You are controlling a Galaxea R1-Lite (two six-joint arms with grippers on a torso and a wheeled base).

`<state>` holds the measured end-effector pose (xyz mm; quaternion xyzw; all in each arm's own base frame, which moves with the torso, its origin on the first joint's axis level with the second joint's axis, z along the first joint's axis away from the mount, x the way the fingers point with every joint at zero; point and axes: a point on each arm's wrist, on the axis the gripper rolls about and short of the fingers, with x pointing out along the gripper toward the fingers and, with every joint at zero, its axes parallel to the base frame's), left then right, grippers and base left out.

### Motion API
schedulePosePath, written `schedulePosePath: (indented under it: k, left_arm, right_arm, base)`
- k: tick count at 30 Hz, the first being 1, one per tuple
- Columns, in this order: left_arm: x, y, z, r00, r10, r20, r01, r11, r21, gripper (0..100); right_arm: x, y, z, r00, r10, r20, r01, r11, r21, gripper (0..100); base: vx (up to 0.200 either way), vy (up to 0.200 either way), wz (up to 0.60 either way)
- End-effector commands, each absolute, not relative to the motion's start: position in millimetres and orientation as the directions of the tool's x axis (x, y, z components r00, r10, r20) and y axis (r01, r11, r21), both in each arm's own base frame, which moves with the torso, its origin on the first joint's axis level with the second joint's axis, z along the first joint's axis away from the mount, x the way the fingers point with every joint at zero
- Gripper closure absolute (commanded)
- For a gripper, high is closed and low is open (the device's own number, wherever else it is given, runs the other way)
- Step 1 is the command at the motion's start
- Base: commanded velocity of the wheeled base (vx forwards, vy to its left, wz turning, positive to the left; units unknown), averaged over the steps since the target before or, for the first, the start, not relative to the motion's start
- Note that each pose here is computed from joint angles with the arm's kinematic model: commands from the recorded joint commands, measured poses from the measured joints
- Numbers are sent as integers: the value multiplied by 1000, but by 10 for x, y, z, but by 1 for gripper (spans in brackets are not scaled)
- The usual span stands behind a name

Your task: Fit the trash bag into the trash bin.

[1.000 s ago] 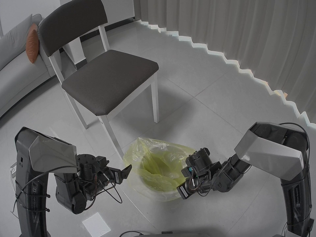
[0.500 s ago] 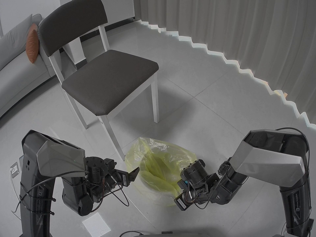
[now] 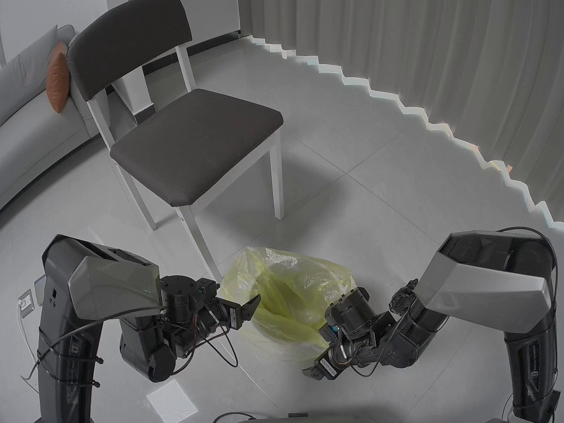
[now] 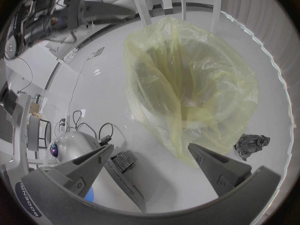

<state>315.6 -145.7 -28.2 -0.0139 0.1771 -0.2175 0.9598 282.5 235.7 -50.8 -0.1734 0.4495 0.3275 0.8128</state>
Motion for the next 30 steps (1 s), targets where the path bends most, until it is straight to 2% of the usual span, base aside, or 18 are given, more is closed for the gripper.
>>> schedulePosePath:
  k: [1, 8, 21, 30]
  left_arm:
    - [3227, -1473, -336, 839, -413, -354, 413, 907, -81, 0]
    - [3364, -1299, -577, 834, -352, -425, 407, 913, 43, 0]
    - [3455, -1056, -731, 801, -277, -531, 394, 911, 120, 0]
    - [3660, -1142, -759, 771, -273, -576, 408, 905, 118, 0]
  right_arm:
    - [2884, 2272, -227, 434, 402, -806, -664, 747, 15, 0]
    - [2930, 2072, 47, 486, 410, -772, -630, 777, 17, 0]
    - [3188, 1772, 99, 542, 374, -753, -547, 837, 21, 0]
    - [3497, 1589, 84, 587, 349, -730, -485, 874, 28, 0]
  base:
    - [0, 0, 0]
    - [0, 0, 0]
    - [0, 0, 0]
    - [0, 0, 0]
